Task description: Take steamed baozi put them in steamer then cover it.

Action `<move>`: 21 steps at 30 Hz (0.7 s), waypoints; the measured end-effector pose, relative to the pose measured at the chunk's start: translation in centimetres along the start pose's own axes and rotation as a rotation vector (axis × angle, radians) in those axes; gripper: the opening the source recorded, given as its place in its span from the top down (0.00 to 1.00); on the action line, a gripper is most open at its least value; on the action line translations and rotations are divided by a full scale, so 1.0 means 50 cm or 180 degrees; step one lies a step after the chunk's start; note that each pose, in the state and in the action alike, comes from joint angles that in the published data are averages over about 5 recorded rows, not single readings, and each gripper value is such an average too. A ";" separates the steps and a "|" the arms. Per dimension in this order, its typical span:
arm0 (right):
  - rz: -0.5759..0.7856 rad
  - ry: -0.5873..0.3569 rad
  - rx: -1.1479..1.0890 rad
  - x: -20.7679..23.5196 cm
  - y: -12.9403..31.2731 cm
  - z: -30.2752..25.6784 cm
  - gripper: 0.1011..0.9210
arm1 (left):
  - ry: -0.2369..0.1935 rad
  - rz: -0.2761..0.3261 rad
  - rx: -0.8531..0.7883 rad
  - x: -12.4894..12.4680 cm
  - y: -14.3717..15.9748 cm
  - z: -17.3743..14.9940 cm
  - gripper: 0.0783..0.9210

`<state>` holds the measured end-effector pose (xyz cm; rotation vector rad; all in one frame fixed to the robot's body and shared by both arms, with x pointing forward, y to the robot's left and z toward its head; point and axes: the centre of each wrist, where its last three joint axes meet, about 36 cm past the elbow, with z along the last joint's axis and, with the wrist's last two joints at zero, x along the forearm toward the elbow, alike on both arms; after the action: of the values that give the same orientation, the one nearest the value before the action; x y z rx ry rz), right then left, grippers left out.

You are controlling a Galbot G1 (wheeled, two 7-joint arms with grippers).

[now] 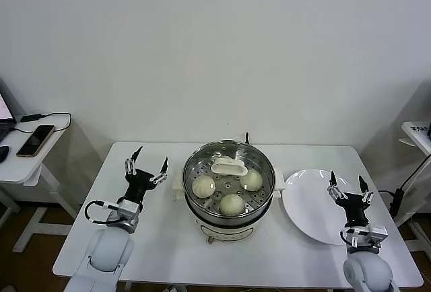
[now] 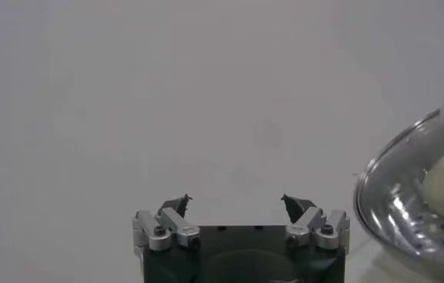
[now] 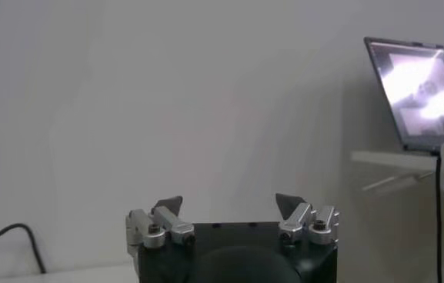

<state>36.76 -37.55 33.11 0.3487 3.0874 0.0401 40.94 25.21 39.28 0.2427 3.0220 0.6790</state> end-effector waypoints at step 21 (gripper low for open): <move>-0.0050 0.0226 -0.0071 0.120 0.019 0.046 0.12 | -0.0053 0.0145 0.0582 0.062 -0.015 0.124 0.12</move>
<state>31.22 -35.23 30.67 0.3292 3.1568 0.0882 38.19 27.66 33.36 0.3217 3.0724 0.4004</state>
